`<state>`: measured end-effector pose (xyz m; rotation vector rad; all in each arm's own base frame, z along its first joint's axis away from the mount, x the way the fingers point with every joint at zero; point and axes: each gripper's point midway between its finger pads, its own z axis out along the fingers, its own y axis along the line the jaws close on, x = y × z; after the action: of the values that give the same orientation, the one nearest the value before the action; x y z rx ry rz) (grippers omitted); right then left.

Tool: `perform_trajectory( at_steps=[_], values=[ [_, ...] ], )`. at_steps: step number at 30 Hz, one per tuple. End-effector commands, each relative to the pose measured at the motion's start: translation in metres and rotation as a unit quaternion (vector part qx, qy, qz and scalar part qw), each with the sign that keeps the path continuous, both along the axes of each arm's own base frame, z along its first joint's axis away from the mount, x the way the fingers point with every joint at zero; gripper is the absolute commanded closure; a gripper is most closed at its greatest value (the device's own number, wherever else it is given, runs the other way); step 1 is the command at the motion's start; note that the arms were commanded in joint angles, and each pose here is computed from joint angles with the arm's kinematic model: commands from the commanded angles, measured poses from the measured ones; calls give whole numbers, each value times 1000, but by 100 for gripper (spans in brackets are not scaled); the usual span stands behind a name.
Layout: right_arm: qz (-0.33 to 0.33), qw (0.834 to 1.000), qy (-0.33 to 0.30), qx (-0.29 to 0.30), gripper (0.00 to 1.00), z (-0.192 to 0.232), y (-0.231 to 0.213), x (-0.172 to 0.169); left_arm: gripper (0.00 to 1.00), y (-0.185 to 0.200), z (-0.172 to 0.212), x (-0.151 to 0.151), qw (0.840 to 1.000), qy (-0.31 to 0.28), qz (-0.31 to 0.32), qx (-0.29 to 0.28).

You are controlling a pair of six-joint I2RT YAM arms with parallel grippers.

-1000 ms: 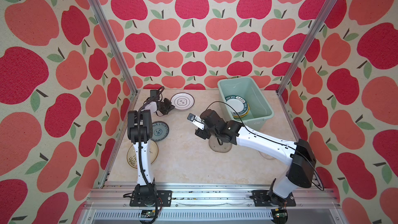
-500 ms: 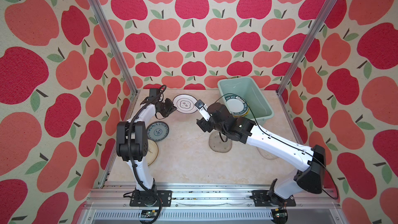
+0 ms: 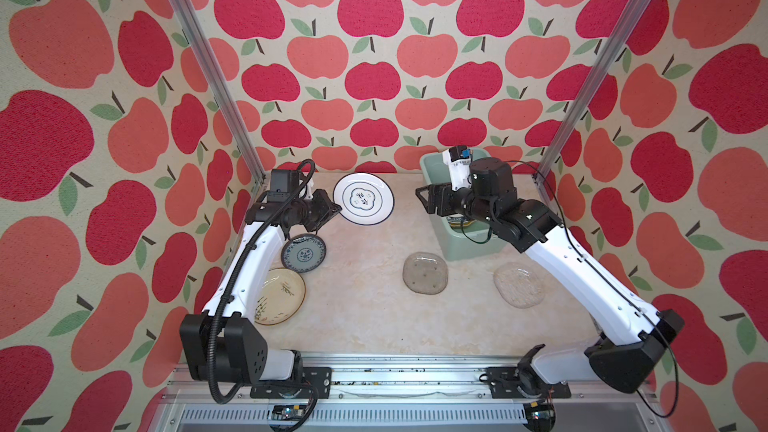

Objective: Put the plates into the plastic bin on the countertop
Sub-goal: 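Grip the white plate's rim with both grippers and tilt it up on edge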

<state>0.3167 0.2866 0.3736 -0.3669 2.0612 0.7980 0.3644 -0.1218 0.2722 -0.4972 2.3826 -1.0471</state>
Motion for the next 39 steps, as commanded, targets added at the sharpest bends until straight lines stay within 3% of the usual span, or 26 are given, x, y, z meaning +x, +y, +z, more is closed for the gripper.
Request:
perform_trajectory(
  at_steps=[1,9,30,34,39],
  values=[
    [48,992,79,85,23,14,7,-24,100,-12,21,-23,999,-10,-41,-29],
    [81,973,134,170,23,6,12,-25,100,-28,57,-45,994,-39,-70,-69],
    [77,956,206,193,28,-47,33,-10,100,-61,64,-60,992,-50,-100,-61],
    [80,952,215,201,32,-50,34,-10,100,-63,64,-60,992,-52,-102,-63],
    [94,944,230,217,45,-51,41,-11,100,-69,63,-58,991,-53,-105,-66]
  ],
)
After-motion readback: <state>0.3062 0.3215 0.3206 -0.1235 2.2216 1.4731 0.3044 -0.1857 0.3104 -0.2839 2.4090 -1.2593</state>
